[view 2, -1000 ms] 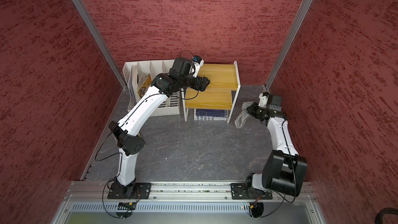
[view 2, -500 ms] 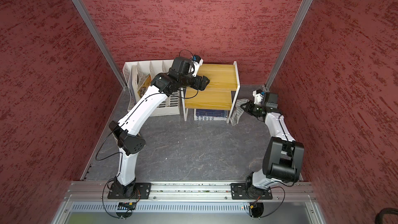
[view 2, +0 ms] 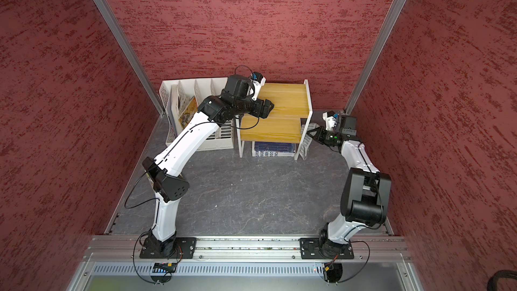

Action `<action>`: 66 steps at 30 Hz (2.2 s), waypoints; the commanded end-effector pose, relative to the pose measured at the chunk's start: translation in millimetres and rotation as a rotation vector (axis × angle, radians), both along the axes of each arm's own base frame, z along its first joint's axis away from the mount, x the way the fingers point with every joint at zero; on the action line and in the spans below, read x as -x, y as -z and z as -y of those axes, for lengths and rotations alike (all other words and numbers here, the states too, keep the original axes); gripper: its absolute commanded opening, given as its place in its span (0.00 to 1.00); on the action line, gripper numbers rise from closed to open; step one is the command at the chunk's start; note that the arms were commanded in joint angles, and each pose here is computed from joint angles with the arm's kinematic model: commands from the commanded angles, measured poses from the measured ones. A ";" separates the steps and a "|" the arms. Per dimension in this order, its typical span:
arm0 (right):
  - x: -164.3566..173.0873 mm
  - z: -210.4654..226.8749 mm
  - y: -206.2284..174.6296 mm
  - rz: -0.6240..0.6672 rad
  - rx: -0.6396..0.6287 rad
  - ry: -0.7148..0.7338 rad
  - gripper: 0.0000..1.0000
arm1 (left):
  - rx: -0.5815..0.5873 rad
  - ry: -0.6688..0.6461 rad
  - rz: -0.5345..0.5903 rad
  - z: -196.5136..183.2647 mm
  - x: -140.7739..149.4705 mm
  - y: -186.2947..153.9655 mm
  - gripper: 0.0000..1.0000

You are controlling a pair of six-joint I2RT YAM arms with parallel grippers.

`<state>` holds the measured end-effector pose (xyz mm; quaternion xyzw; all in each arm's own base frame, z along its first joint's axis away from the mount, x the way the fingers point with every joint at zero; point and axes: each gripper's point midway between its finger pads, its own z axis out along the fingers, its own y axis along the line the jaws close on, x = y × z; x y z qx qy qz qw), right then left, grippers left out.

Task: Wipe the bookshelf clean with a cloth
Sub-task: Wipe the dust from the shelf.

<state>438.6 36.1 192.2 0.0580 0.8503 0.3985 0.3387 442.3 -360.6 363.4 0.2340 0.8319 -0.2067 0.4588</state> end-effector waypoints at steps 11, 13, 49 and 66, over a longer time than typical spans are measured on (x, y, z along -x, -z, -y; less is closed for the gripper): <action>-68.2 -13.4 -18.4 0.088 -0.021 -0.020 0.00 | -0.086 -0.013 -0.133 1.0 1.9 54.9 0.89; -79.4 -12.1 -19.2 0.091 -0.027 -0.014 0.00 | -0.089 -0.016 -0.136 0.5 1.7 56.5 0.89; -44.2 -22.3 -11.7 0.074 0.025 -0.020 0.00 | -0.100 -0.013 -0.130 -2.7 3.4 53.5 0.89; 9.1 -28.3 1.6 0.018 0.050 -0.041 0.00 | -0.097 -0.001 -0.143 0.2 5.1 56.9 0.89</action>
